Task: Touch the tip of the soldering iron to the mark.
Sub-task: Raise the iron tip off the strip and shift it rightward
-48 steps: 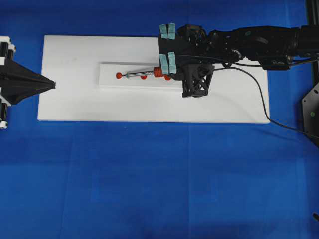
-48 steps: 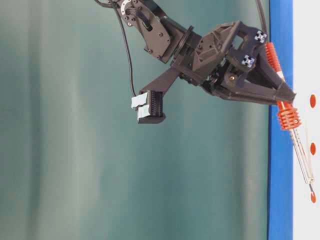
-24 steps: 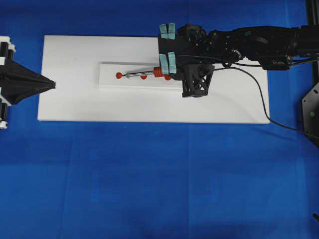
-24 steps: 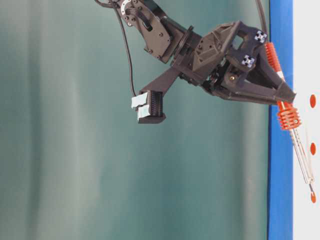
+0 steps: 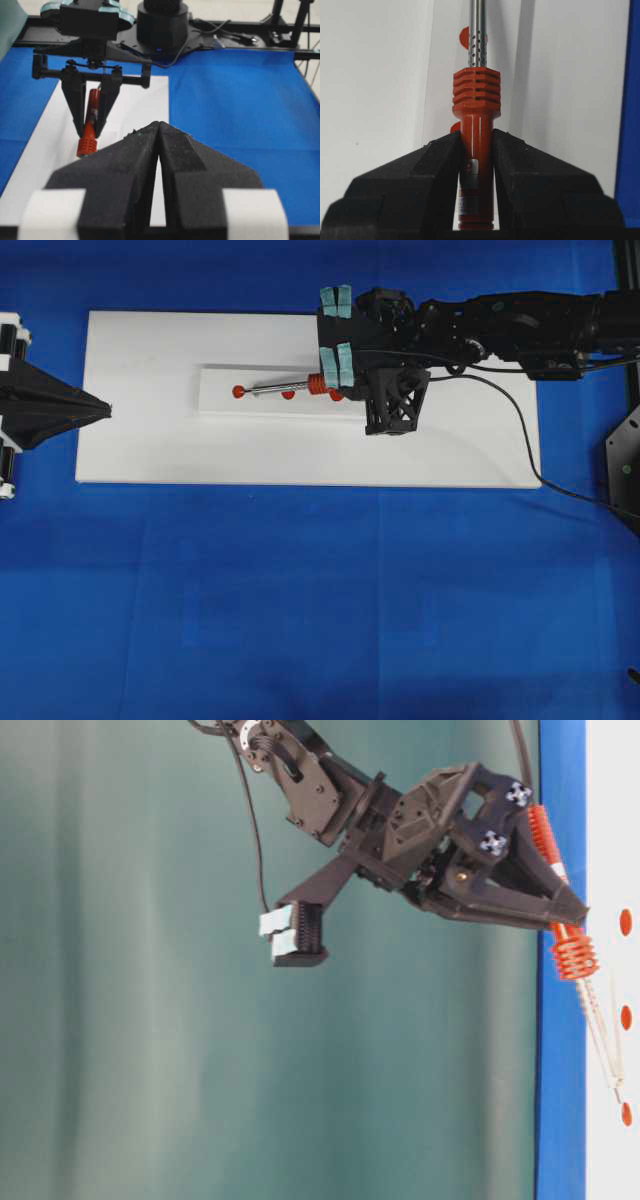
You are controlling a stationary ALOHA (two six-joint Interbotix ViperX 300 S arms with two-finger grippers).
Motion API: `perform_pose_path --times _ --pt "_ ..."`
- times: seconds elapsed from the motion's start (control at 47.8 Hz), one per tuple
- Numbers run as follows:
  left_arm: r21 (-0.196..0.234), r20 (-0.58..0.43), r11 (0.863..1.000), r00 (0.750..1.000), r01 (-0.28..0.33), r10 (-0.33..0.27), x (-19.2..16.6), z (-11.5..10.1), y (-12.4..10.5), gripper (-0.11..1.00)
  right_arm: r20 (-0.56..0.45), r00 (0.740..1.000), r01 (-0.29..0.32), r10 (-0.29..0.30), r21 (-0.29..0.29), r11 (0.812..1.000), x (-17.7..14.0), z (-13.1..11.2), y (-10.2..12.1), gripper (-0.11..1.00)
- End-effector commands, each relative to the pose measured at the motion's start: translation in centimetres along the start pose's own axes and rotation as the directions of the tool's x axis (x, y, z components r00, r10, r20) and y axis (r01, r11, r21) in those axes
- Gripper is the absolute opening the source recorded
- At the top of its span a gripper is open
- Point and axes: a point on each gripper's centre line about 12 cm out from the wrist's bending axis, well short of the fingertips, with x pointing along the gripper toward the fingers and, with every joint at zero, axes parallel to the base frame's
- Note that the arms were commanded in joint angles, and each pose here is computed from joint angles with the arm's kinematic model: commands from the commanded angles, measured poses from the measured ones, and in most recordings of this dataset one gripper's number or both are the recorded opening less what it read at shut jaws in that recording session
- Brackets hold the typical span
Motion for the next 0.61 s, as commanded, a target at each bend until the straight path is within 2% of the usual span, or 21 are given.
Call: perform_pose_path --times 0.0,0.293,0.586 --pt "-0.001 0.018 1.0 1.0 -0.001 0.001 0.1 0.5 0.0 0.0 0.089 0.996 0.014 -0.013 -0.009 1.0 -2.8 2.6 -0.2 0.06" --pt "-0.001 0.018 1.0 1.0 -0.001 0.001 0.1 0.5 0.0 0.0 0.169 0.986 0.009 -0.003 -0.031 0.999 -8.3 5.4 0.1 0.06" --pt "-0.001 0.018 1.0 1.0 -0.001 0.001 0.1 0.5 0.0 0.0 0.173 0.985 0.011 -0.004 -0.04 0.999 -8.8 5.6 0.1 0.06"
